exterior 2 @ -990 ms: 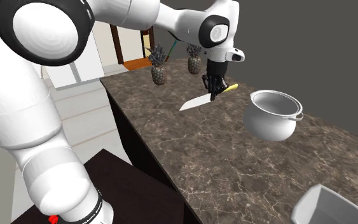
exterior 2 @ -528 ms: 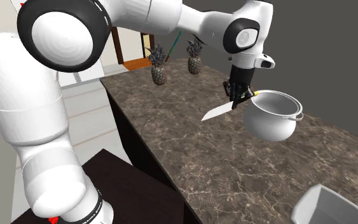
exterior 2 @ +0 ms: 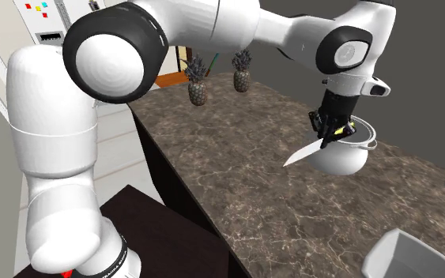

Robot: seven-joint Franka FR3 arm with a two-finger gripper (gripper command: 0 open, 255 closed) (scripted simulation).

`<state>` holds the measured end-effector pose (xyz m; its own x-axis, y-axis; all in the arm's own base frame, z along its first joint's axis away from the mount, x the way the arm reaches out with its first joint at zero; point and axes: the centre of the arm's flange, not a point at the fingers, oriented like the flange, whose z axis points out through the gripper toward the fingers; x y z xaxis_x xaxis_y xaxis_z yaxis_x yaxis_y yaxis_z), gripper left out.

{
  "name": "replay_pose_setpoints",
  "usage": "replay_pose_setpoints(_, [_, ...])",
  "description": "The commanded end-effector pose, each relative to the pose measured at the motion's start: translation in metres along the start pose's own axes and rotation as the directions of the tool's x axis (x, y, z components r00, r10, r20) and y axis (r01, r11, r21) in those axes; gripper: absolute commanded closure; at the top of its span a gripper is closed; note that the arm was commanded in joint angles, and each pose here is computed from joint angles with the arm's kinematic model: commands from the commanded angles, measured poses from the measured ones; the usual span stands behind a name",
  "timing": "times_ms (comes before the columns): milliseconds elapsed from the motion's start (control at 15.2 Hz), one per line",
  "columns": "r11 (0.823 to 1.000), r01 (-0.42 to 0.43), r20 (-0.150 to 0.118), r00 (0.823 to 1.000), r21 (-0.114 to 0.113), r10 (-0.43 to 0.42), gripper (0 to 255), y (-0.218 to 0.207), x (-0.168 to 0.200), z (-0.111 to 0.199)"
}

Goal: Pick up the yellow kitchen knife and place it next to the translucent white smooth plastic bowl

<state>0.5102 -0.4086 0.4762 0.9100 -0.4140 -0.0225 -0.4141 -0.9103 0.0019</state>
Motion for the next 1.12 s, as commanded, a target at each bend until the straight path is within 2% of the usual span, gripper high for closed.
replay_pose_setpoints(0, [1.000,0.002,0.000,1.000,0.000,-0.002,255,0.026,0.008,0.001])
replay_pose_setpoints(660, [1.000,0.002,0.000,1.000,0.000,-0.002,255,0.148,0.046,0.001])
replay_pose_setpoints(1056, [1.000,0.002,0.000,1.000,0.000,-0.002,255,0.148,0.046,0.032])
